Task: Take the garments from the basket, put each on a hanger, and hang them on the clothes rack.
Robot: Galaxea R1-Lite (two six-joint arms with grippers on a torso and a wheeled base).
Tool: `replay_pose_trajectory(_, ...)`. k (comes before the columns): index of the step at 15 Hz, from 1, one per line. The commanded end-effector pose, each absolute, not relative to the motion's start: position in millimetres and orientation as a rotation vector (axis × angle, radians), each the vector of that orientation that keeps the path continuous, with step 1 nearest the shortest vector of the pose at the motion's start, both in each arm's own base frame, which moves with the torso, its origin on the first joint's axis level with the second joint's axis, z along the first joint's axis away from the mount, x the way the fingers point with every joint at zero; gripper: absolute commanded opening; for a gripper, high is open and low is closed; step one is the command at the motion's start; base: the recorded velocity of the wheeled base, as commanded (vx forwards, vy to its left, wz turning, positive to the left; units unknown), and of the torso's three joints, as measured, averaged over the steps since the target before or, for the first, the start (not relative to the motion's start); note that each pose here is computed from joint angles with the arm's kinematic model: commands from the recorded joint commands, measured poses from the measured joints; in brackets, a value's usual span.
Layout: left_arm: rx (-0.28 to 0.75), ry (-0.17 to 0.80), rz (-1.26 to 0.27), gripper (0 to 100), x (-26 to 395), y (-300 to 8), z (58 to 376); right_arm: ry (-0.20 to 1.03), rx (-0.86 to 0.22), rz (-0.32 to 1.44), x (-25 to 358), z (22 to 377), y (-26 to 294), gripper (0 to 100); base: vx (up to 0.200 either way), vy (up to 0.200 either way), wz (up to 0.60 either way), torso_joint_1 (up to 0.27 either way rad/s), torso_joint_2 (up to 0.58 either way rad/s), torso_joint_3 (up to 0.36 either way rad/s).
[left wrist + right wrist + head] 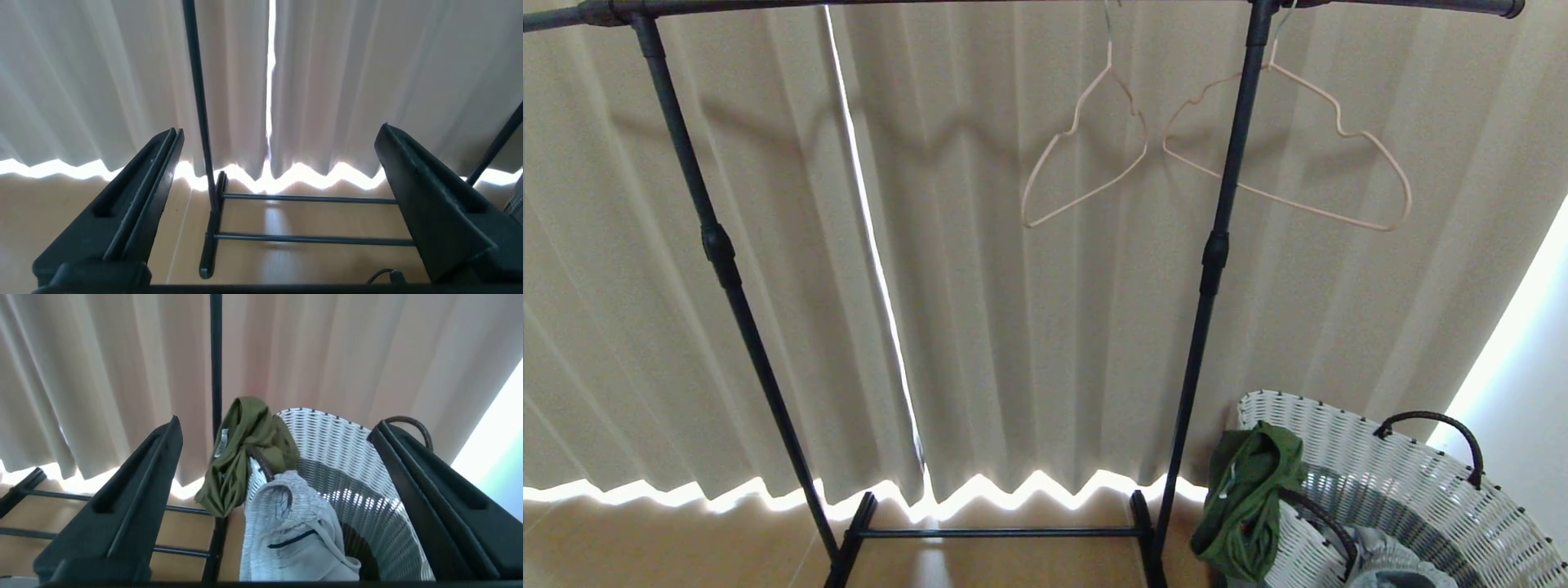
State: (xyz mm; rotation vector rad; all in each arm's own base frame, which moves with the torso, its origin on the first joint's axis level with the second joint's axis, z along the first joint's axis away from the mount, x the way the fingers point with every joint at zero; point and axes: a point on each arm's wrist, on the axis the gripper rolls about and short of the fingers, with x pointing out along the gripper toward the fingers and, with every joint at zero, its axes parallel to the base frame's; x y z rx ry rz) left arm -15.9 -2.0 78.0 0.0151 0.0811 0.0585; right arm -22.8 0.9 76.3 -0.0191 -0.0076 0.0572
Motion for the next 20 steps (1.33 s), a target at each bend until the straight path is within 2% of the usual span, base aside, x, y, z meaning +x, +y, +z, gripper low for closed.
replay_pose_trajectory(1,0.014,0.082,0.059,100,-15.8,-2.0,78.0,-0.007,-0.025,0.060,-22.7,76.3,1.0,100,0.000,0.000,0.00,0.000,0.00,0.000)
replay_pose_trajectory(4,0.014,0.082,0.059,100,-15.8,-2.0,78.0,0.000,-0.037,0.072,-22.9,75.3,1.3,100,0.000,0.000,0.00,0.000,0.00,0.000)
replay_pose_trajectory(6,0.014,0.082,0.059,100,-15.8,-2.0,78.0,0.074,-0.080,0.078,-24.4,84.0,1.0,100,0.000,0.000,0.00,0.000,0.00,0.000)
replay_pose_trajectory(7,0.014,0.080,0.059,100,-16.0,-2.0,78.0,0.151,-0.130,0.094,-23.5,99.2,0.6,100,0.000,0.000,0.00,0.000,0.00,0.000)
replay_pose_trajectory(8,0.014,0.080,0.059,100,-16.0,-2.0,78.0,0.202,-0.135,0.100,-21.6,109.6,0.5,100,0.000,0.000,0.00,0.000,0.00,0.000)
replay_pose_trajectory(9,0.011,0.080,0.059,100,-16.0,-2.0,78.0,0.358,-0.142,0.113,-4.9,125.9,1.0,100,0.000,0.000,0.00,0.000,0.00,0.000)
replay_pose_trajectory(11,0.012,0.080,0.059,100,-16.0,-2.0,78.0,0.537,-0.184,0.094,21.4,130.8,1.0,100,0.000,0.000,0.00,0.000,0.00,0.000)
replay_pose_trajectory(12,0.014,0.080,0.059,100,-16.0,-2.0,78.0,0.688,-0.214,0.035,42.4,128.3,-0.2,100,0.000,0.000,0.00,0.000,0.00,0.000)
replay_pose_trajectory(14,0.012,0.080,0.059,100,-16.0,-2.0,78.0,0.871,-0.277,0.046,65.4,118.9,-0.2,100,0.000,0.000,0.00,0.000,0.00,0.000)
replay_pose_trajectory(17,0.008,0.080,0.061,100,-16.0,-1.9,78.0,1.034,-0.369,0.082,92.6,106.2,-0.3,100,0.000,0.000,0.00,0.000,0.00,0.000)
replay_pose_trajectory(20,0.004,0.078,0.069,100,-16.1,-1.8,77.9,1.140,-0.425,0.046,127.4,86.3,-0.9,100,0.000,0.000,0.00,0.000,0.00,0.000)
